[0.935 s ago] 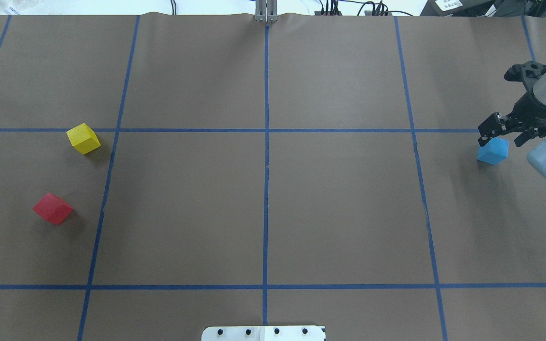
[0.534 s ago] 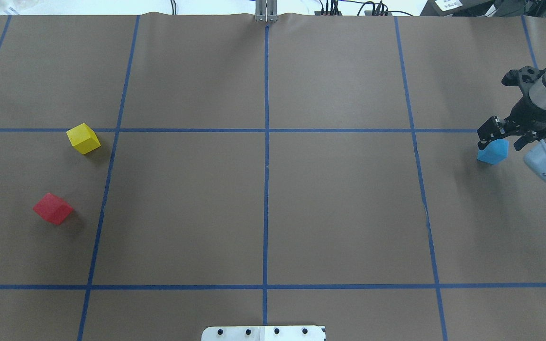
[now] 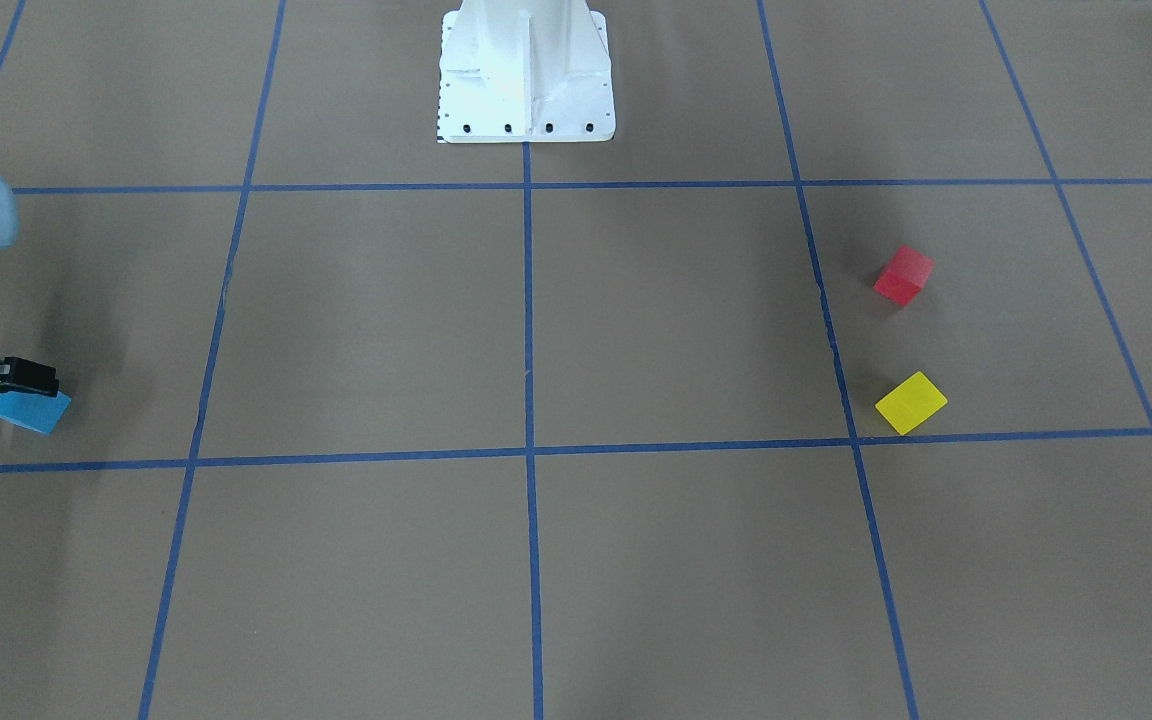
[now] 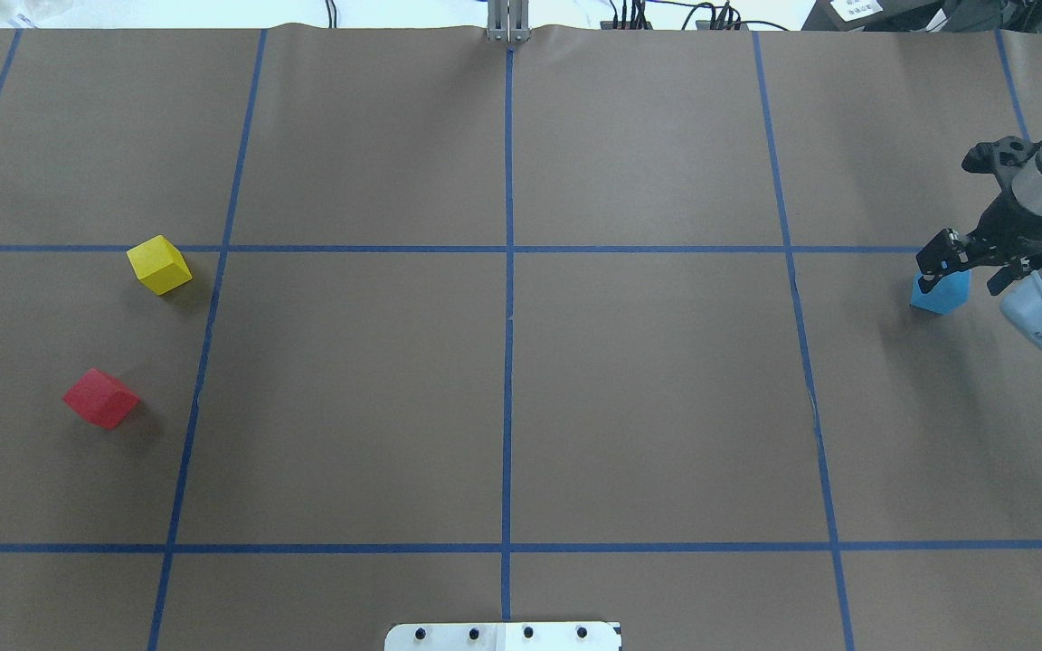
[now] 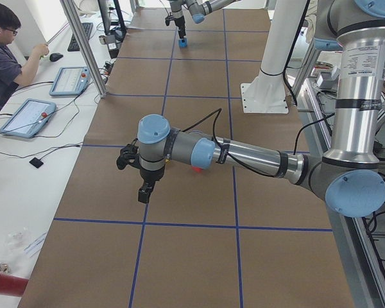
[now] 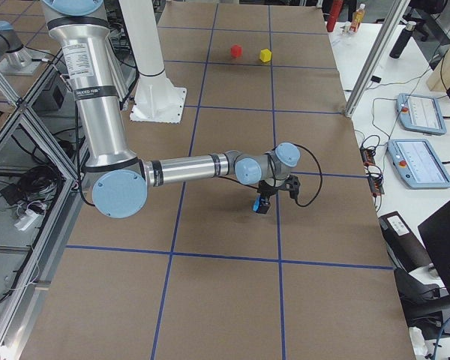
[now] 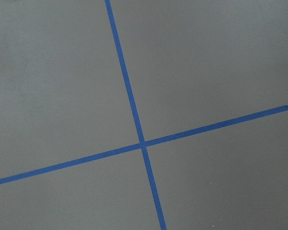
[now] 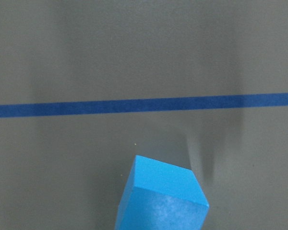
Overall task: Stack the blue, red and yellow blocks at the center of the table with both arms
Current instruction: 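Lower the right gripper onto the blue cube and close on it, then carry the blue cube with the right gripper to the table center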
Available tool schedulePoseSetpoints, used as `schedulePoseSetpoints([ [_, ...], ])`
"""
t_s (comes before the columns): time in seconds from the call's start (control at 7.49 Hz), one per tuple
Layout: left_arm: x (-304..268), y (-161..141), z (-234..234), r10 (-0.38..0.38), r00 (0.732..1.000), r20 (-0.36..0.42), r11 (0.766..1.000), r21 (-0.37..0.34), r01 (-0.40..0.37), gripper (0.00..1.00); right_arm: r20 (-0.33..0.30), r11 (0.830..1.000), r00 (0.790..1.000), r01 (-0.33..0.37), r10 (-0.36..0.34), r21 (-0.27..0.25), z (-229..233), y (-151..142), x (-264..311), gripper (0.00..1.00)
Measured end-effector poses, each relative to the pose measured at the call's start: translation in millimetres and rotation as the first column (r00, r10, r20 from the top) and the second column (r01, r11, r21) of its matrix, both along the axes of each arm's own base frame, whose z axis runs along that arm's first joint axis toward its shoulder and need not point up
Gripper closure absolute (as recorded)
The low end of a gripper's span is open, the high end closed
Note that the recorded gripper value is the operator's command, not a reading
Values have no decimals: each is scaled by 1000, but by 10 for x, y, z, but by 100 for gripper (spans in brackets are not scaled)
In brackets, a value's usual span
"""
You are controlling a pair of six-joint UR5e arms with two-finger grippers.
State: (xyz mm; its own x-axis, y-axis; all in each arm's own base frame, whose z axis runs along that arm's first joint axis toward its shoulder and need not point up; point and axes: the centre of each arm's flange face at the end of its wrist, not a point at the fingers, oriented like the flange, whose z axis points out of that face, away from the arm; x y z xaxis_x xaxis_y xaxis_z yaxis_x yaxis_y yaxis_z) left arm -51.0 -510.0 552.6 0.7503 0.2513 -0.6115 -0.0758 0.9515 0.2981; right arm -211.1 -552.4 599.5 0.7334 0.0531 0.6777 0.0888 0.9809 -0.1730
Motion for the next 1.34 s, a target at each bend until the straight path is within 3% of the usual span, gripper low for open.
schedulePoseSetpoints([
  [0.27, -5, 6, -1, 0, 1000, 0, 1000, 1, 0, 0, -3, 1000, 1000, -5, 5, -7, -13, -80, -56, 2],
  [0.4, -6, 8, -2, 0, 1000, 0, 1000, 1, 0, 0, -4, 1000, 1000, -7, 7, -9, -27, -125, -88, 18],
  [0.67, -7, 43, 23, 0, 1000, -1, 1000, -2, 0, 0, -6, 1000, 1000, -15, 15, -15, -55, -172, -116, 100],
  [1.07, -10, 81, -8, -2, 1000, -2, 1000, 2, 2, 0, 29, 999, 998, -49, 48, 22, -227, -227, 82, 100],
  [1.34, -11, 113, -8, -3, 1000, -2, 1000, 2, 3, 0, 80, 993, 992, -103, 98, 63, -741, -324, 422, 100],
])
